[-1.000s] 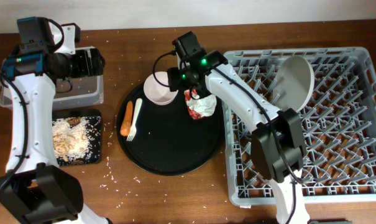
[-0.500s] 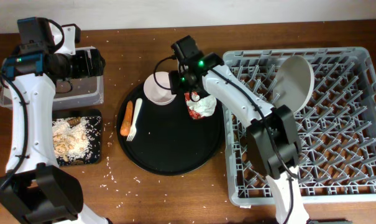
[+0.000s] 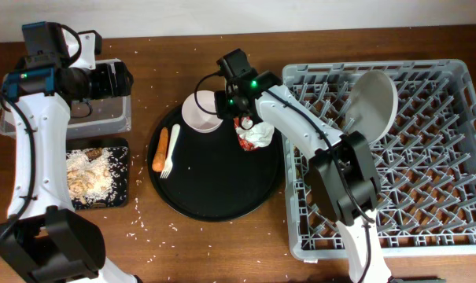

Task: Sort waste into correct bins and load items into the dishwasher rack
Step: 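Reach the right gripper to the pink bowl and grasp its rim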

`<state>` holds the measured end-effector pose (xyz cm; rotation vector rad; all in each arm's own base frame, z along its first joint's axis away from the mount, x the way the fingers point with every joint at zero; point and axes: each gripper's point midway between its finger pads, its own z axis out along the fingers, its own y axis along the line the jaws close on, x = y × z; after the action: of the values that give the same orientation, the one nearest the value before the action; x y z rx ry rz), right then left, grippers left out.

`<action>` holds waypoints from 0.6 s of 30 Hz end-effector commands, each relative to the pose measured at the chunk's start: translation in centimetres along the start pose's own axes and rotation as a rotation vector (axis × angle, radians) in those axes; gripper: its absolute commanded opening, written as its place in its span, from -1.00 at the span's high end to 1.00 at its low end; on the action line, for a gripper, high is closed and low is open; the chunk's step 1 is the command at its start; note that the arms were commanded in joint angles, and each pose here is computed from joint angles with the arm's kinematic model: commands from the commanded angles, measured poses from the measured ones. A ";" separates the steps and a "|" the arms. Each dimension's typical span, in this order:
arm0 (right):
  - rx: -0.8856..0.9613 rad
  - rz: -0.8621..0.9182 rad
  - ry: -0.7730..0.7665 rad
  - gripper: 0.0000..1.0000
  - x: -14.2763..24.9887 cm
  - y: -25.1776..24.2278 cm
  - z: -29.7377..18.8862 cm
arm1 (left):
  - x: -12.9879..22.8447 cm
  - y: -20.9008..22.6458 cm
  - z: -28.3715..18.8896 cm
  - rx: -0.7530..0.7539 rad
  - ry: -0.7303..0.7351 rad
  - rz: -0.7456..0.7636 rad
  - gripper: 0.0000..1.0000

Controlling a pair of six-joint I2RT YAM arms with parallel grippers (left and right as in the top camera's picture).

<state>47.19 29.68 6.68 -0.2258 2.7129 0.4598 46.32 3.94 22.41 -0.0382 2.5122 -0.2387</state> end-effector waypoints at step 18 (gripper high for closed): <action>0.055 -0.039 0.132 0.92 3.5 -1.9 2.5 | -0.5 -0.1 -1.2 -0.006 -0.028 0.000 -0.98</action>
<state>46.02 29.00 3.60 -0.2330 2.8056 0.4131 46.32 3.94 22.41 -0.0382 2.5122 -0.2387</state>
